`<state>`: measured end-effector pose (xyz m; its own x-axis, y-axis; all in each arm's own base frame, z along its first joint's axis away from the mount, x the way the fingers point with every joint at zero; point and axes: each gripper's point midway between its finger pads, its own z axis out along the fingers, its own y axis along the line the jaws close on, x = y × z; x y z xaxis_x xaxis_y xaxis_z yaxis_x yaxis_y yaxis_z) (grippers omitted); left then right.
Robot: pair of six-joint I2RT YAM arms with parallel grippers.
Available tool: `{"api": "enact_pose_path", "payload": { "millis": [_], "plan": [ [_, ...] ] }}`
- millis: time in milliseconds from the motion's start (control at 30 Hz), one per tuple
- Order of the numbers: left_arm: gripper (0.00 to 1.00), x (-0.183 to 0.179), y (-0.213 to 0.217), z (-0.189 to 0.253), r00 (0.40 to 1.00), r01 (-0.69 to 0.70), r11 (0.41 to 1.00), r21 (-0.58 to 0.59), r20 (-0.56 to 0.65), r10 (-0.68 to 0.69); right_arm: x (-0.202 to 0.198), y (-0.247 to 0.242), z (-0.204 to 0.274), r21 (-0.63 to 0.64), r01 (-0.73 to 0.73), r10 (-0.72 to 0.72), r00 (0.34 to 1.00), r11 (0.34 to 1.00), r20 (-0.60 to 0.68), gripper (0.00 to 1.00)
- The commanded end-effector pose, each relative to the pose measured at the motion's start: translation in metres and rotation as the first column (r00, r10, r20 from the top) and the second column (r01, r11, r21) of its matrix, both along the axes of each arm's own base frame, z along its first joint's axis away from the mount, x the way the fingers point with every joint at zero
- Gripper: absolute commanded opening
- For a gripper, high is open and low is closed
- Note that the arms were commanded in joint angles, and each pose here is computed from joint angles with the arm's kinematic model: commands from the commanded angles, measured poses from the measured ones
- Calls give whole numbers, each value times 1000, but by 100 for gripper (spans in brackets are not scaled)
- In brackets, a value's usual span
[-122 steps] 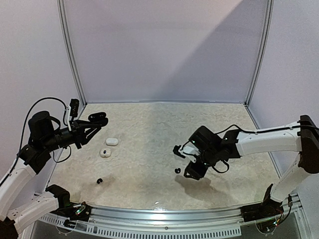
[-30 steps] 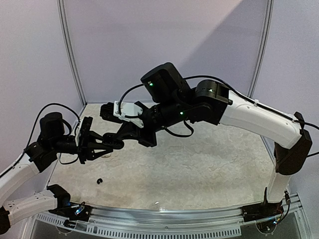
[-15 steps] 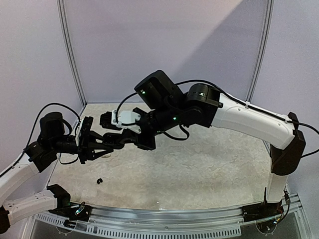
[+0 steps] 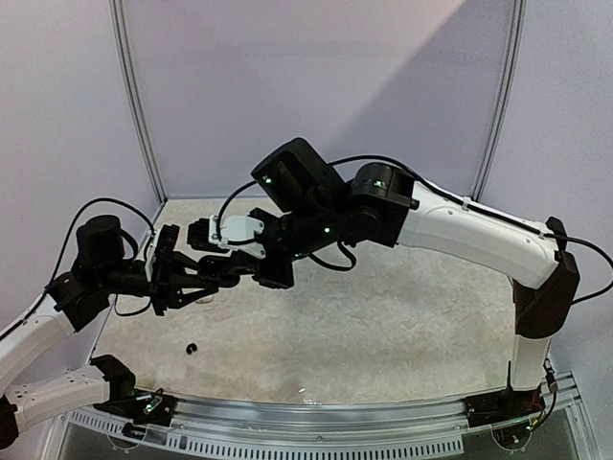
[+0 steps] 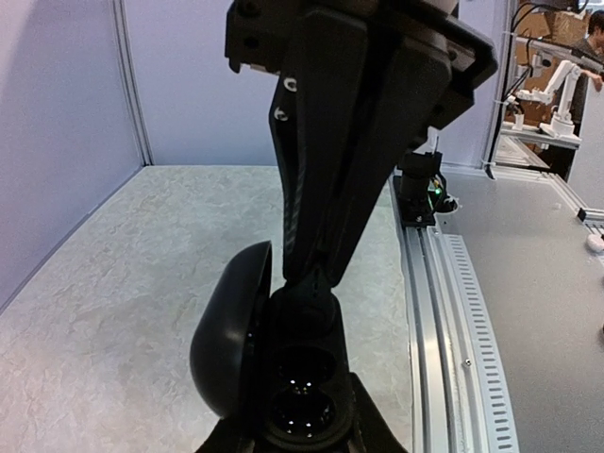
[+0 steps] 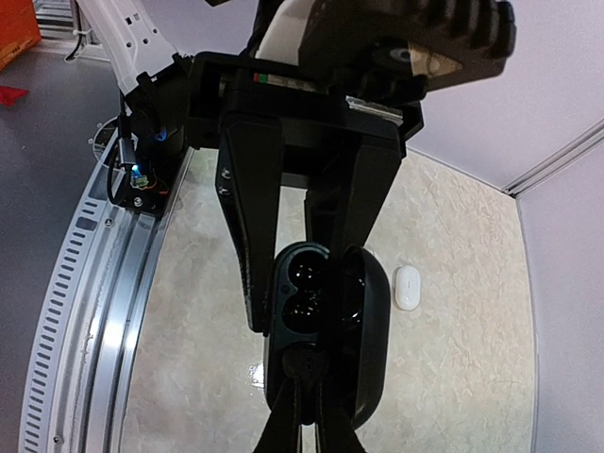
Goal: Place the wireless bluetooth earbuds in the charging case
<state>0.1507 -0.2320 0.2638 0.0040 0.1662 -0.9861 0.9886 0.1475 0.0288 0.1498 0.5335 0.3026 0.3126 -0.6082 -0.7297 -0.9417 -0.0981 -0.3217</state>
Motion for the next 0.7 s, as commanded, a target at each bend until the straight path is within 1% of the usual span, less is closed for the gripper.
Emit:
{"api": "enact_pose_path", "payload": {
  "millis": [0,133,167,300,367,467,667],
  "plan": [
    [0,-4,-3,13,999,23,1000,-17,40,-23,2,2,-10,-40,-2,4,999,999,35,0],
    [0,-4,-3,14,999,24,1000,-18,43,-23,4,-1,-18,-77,1,3,999,997,53,0],
    [0,-4,-3,14,999,23,1000,-18,43,-22,5,-1,-19,-81,4,1,998,997,58,1],
    [0,-4,-3,13,999,25,1000,-20,44,-24,9,3,-15,-66,21,-16,997,998,80,19],
    [0,-5,-3,14,999,24,1000,-19,43,-23,9,4,-14,-64,23,-17,996,998,92,24],
    [0,-5,-2,13,999,18,1000,-17,36,-17,8,6,-12,-56,18,-12,995,998,97,26],
    [0,-3,-1,9,1000,-4,1000,-14,6,5,8,3,3,-17,40,-38,995,999,92,26]
  ]
}}
